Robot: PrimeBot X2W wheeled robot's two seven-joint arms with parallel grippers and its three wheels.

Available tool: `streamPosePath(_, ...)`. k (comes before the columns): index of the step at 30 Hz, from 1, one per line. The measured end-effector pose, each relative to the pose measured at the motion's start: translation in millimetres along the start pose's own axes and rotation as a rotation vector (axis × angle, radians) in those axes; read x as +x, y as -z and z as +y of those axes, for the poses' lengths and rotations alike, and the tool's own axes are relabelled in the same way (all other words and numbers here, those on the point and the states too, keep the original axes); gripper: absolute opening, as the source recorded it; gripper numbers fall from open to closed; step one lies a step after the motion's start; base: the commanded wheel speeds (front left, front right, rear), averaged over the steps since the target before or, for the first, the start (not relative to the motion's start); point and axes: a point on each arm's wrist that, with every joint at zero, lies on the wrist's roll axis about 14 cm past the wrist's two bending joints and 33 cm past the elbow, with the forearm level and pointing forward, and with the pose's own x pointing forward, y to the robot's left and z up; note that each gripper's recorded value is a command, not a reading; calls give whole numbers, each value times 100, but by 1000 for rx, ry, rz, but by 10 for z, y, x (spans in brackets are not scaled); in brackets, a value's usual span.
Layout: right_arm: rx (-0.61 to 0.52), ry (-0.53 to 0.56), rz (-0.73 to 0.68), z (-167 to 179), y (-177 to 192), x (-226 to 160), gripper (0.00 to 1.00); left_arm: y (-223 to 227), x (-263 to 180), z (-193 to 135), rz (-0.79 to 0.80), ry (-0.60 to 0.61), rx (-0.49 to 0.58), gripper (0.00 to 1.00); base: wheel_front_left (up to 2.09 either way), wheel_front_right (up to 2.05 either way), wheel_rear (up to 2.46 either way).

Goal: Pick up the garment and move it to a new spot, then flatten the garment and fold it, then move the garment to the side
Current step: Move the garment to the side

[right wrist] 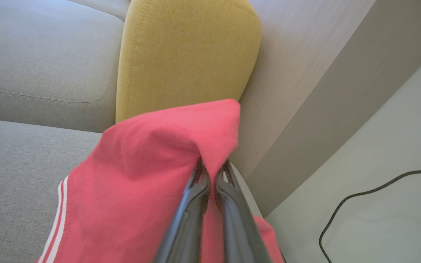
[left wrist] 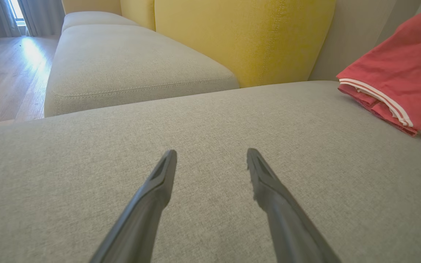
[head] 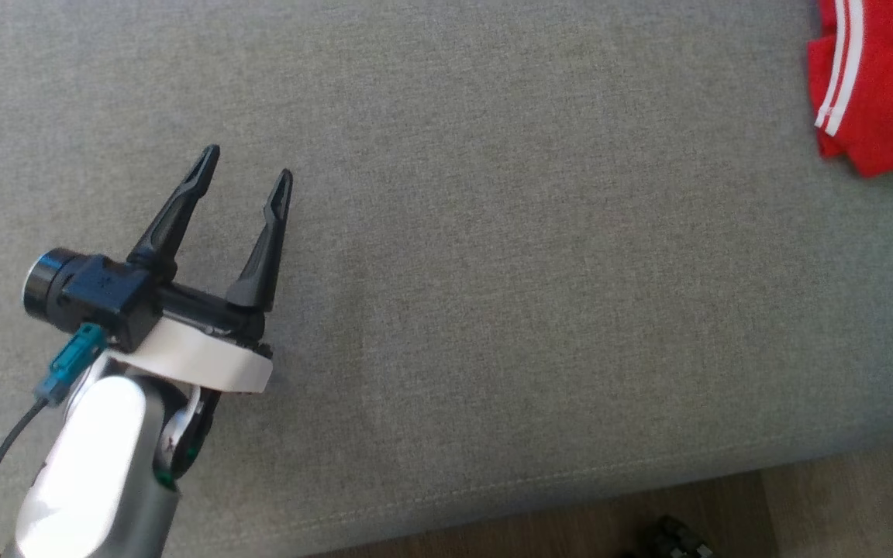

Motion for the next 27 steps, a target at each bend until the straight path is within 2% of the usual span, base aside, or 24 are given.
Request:
streamPosePath(2, 6, 4, -5, 16, 11, 6, 45, 12, 19, 3, 0, 4, 0, 100, 0, 0, 0)
streamPosePath(3, 12, 4, -7, 37, 19, 7, 45, 13, 32, 5, -1, 5, 0, 100, 0, 0, 0)
streamPosePath(4, 14, 4, -6, 59, 28, 8, 100, 13, 47, 4, -1, 7, 0, 100, 0, 0, 0)
streamPosePath(16, 94, 32, -72, 126, -91, -126, 100, -89, 54, 1, -22, 11, 17, 100, 0, 0, 0)
streamPosePath(27, 292, -41, -133, 640, -74, -716, 100, -267, -197, 6, -34, -54, 25, 100, 0, 0, 0)
